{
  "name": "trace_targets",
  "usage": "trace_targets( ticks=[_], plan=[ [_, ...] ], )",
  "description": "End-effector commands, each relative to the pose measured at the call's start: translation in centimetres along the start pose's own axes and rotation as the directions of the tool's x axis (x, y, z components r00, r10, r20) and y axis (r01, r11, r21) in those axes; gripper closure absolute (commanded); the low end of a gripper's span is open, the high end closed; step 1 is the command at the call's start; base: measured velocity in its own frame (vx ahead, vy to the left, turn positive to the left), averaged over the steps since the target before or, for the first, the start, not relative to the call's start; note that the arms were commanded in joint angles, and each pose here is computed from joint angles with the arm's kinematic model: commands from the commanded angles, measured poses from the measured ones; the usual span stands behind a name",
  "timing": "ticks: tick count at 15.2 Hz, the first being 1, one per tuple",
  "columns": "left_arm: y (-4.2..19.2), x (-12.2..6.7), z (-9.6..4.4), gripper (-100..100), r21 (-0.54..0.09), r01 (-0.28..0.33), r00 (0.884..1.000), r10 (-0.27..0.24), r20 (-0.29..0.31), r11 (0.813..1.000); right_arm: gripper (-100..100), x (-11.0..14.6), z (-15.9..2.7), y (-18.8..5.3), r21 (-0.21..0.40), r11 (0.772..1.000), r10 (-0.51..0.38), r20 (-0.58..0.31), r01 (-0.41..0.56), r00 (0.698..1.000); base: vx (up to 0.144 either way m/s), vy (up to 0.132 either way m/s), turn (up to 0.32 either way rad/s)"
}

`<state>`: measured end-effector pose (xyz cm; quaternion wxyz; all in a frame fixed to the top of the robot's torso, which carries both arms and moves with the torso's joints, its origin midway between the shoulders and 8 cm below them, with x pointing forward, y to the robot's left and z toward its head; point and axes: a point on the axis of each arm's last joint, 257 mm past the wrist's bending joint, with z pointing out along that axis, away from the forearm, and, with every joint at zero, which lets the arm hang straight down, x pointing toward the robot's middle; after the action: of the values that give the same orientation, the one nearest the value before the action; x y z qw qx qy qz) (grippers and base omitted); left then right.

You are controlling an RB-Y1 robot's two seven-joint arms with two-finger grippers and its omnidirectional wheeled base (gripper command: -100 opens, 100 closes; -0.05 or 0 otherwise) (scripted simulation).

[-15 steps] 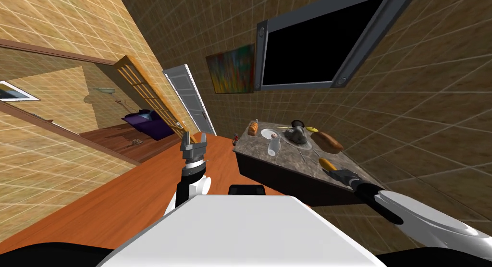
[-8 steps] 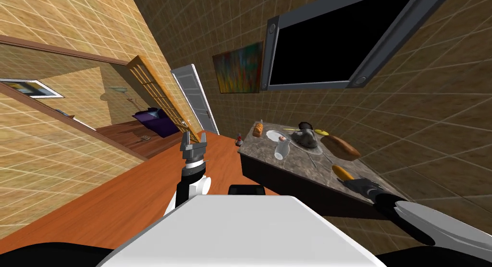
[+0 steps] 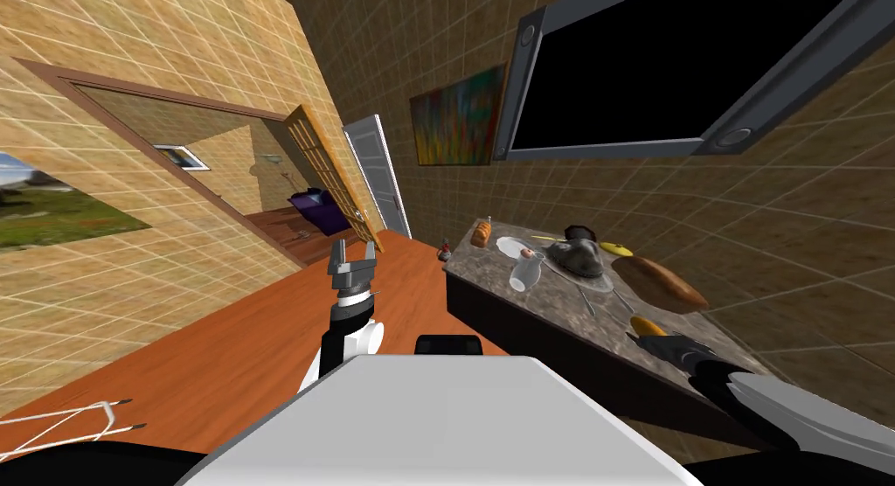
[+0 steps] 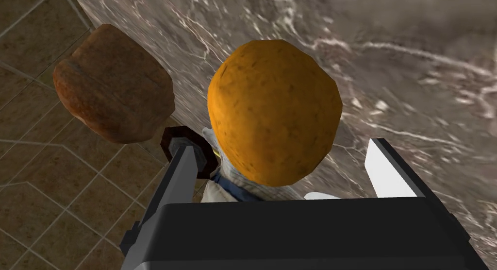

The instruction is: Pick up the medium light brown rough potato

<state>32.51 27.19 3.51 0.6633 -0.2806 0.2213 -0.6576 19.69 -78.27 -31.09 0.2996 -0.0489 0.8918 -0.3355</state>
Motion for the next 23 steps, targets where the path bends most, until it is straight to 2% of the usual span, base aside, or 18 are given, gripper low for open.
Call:
trace_targets(
  ticks=[1,5,10,13,14,15,19,23],
  plan=[
    [0.0,0.0,0.0,0,0.0,0.0,1.0,0.0,0.0,1.0,-100,1.2,0.0,-0.8,0.017,1.0,0.019,-0.023,-0.019,1.0,-0.174,-0.021,0.253],
    [0.0,0.0,0.0,0,0.0,0.0,1.0,0.0,0.0,1.0,-100,4.1,0.3,-2.8,0.071,0.994,0.086,-0.084,-0.08,0.993,-0.175,0.01,0.366],
    [0.0,0.0,0.0,0,0.0,0.0,1.0,0.0,0.0,1.0,-100,6.4,0.3,-4.5,0.118,0.986,0.13,-0.126,-0.115,0.983,-0.146,0.028,0.264],
    [0.0,0.0,0.0,0,0.0,0.0,1.0,0.0,0.0,1.0,-100,7.3,0.2,-5.3,0.142,0.981,0.152,-0.143,-0.132,0.978,-0.081,0.009,0.152],
    [0.0,0.0,0.0,0,0.0,0.0,1.0,0.0,0.0,1.0,-100,6.7,0.3,-5.0,0.131,0.983,0.144,-0.134,-0.127,0.98,-0.049,0.005,0.065],
    [0.0,0.0,0.0,0,0.0,0.0,1.0,0.0,0.0,1.0,100,6.8,0.3,-5.1,0.133,0.983,0.146,-0.136,-0.128,0.98,-0.018,0.001,0.001],
    [0.0,0.0,0.0,0,0.0,0.0,1.0,0.0,0.0,1.0,100,6.8,0.3,-5.1,0.134,0.983,0.147,-0.136,-0.128,0.98,-0.002,0.0,0.0],
    [0.0,0.0,0.0,0,-0.001,-0.001,1.0,0.001,0.0,1.0,100,5.0,0.1,-3.6,0.087,0.993,0.086,-0.099,-0.078,0.991,0.143,-0.024,-0.352]
  ],
)
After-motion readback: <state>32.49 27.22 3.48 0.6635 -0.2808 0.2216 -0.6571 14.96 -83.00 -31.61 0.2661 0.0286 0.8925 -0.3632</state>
